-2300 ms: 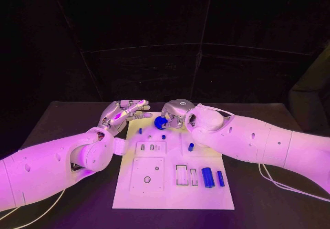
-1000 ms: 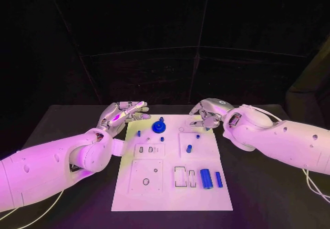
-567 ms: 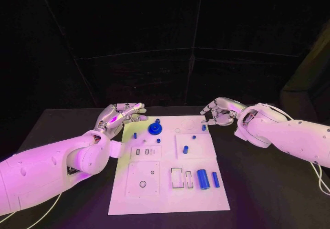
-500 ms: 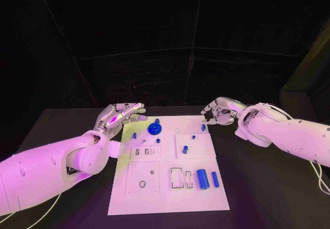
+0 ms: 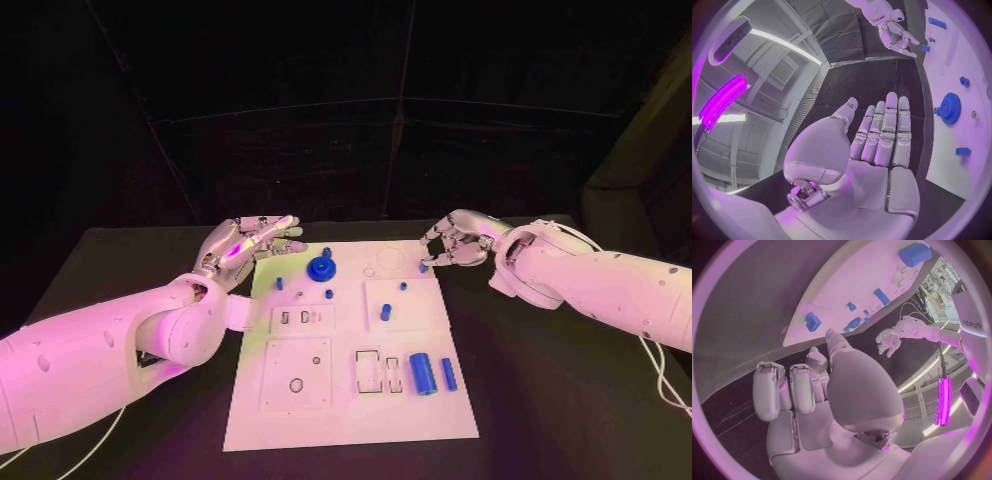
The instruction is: Assemble the parts on the task board
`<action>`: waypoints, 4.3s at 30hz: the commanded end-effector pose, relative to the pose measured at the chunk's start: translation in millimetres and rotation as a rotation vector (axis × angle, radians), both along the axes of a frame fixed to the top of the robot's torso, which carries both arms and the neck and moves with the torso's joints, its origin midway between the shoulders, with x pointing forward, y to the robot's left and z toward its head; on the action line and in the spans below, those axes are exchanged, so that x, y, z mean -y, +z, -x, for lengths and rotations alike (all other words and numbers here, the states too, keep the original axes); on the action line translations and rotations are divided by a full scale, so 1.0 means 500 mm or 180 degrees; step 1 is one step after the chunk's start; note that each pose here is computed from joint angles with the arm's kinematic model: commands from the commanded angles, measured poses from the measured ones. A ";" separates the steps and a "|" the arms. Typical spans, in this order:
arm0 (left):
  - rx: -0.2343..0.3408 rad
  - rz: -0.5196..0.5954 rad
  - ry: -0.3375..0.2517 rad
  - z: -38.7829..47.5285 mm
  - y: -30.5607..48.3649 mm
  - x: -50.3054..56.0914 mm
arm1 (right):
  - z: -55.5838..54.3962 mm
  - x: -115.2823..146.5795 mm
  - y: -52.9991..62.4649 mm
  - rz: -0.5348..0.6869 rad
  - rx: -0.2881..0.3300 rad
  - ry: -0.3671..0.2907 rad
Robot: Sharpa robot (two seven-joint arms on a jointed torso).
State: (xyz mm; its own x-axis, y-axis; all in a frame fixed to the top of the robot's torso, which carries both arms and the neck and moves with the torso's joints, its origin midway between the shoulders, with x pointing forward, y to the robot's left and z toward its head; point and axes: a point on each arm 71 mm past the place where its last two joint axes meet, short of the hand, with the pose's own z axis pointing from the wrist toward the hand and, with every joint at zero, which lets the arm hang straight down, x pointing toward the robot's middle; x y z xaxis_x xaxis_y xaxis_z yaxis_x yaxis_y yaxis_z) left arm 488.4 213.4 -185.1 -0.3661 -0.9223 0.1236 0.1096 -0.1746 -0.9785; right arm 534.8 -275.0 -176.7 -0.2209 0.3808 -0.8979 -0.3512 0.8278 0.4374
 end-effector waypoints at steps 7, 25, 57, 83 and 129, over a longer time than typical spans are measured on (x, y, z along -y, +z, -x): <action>0.0035 0.0019 -0.0048 0.000 0.002 0.002 | -0.002 0.005 -0.018 0.0004 -0.0104 -0.0031; 0.0034 0.0018 -0.0047 -0.001 0.002 0.001 | -0.004 -0.001 -0.042 0.0032 -0.0216 -0.0032; 0.0025 0.0013 -0.0045 -0.002 0.001 -0.001 | -0.008 -0.006 -0.051 -0.0015 -0.0172 -0.0076; 0.0026 -0.0016 0.0024 -0.011 -0.001 -0.024 | 0.042 -0.159 0.017 -0.0219 0.0054 -0.0106; 0.0037 0.0027 0.0111 -0.030 0.006 -0.030 | 0.120 -0.465 -0.084 0.0537 -0.0102 0.0810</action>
State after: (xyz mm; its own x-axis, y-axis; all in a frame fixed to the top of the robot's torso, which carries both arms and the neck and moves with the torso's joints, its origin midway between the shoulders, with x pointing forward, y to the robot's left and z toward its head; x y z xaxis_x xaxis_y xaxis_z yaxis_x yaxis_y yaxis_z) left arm 503.1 229.7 -183.9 -0.3239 -0.9386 0.1188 0.1197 -0.1653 -0.9790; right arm 475.5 -43.4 -217.6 -0.3161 0.1849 -0.9305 -0.5391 0.7720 0.3366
